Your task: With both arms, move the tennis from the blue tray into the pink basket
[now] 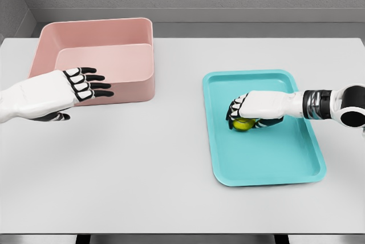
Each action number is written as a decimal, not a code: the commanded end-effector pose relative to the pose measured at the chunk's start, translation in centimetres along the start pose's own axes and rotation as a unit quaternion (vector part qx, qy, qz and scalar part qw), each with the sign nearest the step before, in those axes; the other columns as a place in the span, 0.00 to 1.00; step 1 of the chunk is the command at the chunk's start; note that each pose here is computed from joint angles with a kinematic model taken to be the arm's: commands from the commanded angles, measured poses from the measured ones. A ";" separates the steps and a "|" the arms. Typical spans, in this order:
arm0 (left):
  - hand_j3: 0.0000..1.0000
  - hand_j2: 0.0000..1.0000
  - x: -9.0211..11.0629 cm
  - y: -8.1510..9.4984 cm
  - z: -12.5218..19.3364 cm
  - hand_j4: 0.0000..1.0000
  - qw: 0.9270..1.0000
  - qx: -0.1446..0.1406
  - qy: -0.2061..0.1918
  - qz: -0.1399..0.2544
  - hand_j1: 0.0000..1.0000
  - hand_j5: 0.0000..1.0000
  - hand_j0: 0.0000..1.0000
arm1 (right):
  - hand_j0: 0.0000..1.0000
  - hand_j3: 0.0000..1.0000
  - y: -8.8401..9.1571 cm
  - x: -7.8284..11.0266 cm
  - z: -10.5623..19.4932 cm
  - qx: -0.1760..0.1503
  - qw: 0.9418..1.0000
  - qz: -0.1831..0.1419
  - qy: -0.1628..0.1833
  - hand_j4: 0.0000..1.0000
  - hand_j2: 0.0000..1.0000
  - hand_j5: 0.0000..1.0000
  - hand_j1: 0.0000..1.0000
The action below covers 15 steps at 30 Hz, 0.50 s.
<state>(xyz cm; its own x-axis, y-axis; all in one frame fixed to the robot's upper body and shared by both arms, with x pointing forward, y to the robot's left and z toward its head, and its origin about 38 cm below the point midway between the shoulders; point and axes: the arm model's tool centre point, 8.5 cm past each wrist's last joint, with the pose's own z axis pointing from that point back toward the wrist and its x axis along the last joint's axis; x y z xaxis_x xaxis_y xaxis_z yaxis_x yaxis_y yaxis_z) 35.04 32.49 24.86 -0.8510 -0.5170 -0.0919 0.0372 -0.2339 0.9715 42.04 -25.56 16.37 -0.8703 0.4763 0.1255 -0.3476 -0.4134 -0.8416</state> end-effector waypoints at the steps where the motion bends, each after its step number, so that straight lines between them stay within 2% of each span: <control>1: 1.00 1.00 0.0 0.1 0.1 1.00 1.000 0.002 0.000 0.002 1.00 1.00 1.00 | 0.49 0.49 -0.1 0.0 0.0 -0.001 1.000 -0.001 0.000 0.49 0.49 0.49 0.49; 3: 1.00 1.00 0.0 0.1 0.1 1.00 1.000 0.001 0.000 0.002 1.00 1.00 1.00 | 0.49 0.49 -0.1 0.0 0.1 -0.003 1.000 -0.001 0.000 0.49 0.49 0.49 0.49; 11: 1.00 1.00 -0.1 0.3 0.2 1.00 1.000 0.001 0.001 0.001 1.00 1.00 1.00 | 0.35 0.35 -1.4 0.0 0.6 -0.017 1.000 0.008 0.002 0.35 0.35 0.35 0.35; 15: 1.00 1.00 -0.2 0.3 0.4 1.00 1.000 -0.001 0.003 0.000 1.00 1.00 1.00 | 0.34 0.34 -1.6 0.1 0.7 -0.019 1.000 0.010 0.001 0.34 0.34 0.34 0.34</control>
<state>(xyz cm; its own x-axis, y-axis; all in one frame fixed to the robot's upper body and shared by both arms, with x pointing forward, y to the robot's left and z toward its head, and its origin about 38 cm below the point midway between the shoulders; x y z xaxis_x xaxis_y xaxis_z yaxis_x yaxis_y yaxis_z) 35.01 32.76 25.20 -0.8488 -0.5197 -0.0973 0.0353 -0.2393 0.9703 42.29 -25.37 17.91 -0.8778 0.4680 0.1024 -0.3146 -0.4018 -0.8600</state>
